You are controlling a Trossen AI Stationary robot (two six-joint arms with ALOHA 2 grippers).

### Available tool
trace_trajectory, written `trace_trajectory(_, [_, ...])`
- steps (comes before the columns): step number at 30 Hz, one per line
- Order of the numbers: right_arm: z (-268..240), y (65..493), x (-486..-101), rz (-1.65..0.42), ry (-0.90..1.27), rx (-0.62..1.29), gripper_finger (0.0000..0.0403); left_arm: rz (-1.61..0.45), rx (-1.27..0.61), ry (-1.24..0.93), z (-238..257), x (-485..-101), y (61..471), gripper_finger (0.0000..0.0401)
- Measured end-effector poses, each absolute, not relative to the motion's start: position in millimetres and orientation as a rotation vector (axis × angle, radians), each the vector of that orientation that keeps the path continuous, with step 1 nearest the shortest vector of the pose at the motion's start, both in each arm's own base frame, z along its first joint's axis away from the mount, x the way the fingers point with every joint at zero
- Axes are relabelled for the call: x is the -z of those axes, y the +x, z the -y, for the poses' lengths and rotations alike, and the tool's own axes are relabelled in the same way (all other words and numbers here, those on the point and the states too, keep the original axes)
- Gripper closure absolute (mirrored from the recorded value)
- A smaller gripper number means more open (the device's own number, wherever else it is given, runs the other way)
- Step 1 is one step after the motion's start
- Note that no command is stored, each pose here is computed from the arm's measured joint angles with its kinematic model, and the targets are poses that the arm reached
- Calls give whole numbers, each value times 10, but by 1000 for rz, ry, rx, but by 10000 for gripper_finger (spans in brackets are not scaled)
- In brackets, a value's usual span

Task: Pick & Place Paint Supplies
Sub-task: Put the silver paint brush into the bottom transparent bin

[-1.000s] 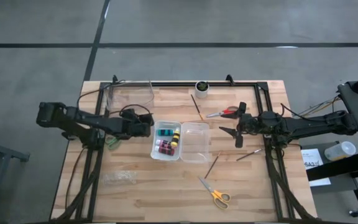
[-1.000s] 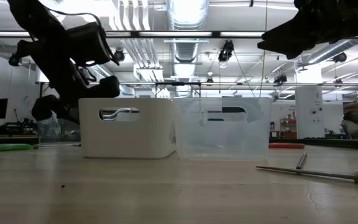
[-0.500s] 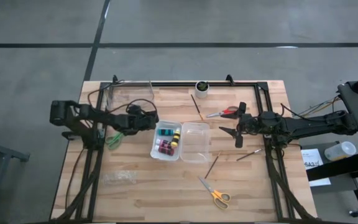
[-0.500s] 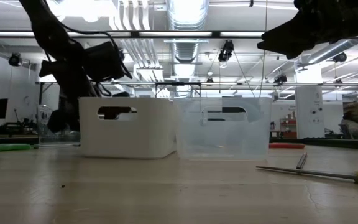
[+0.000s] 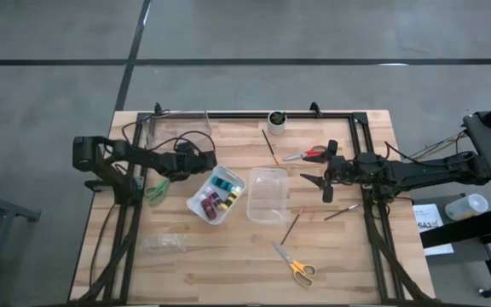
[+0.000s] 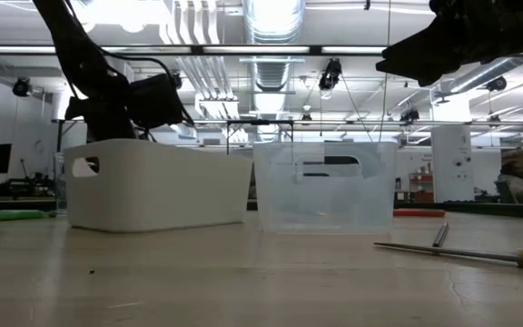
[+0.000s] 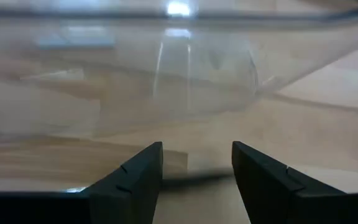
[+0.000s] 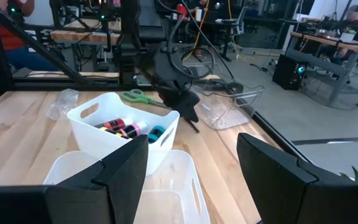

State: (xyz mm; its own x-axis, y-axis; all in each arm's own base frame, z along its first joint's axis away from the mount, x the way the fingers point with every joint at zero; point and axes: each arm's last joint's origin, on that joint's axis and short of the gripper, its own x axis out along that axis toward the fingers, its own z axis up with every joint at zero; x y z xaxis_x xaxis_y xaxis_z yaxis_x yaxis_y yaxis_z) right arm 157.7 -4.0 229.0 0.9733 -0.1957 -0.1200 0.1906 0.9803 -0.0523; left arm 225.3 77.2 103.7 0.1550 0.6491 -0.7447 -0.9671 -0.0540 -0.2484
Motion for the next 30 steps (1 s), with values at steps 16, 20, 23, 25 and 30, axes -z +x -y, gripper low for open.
trace_trajectory(16, [40, 1576, -2291, -125, -40, 195, 159, -488, -1341, -933, -760, -1052, 2280, 206])
trace_trajectory(20, [40, 1576, -2291, -125, -40, 195, 159, -523, -1280, -968, -746, -1090, 2289, 206])
trace_trajectory(23, [40, 1576, -2291, -125, -40, 195, 159, -566, -1208, -1010, -720, -1135, 2293, 206])
trace_trajectory(25, [40, 1576, -2291, -125, -40, 195, 159, -593, -1164, -1046, -696, -1169, 2290, 206])
trace_trajectory(30, [40, 1576, -2291, -125, -40, 195, 159, -648, -1076, -1101, -621, -1215, 2292, 206])
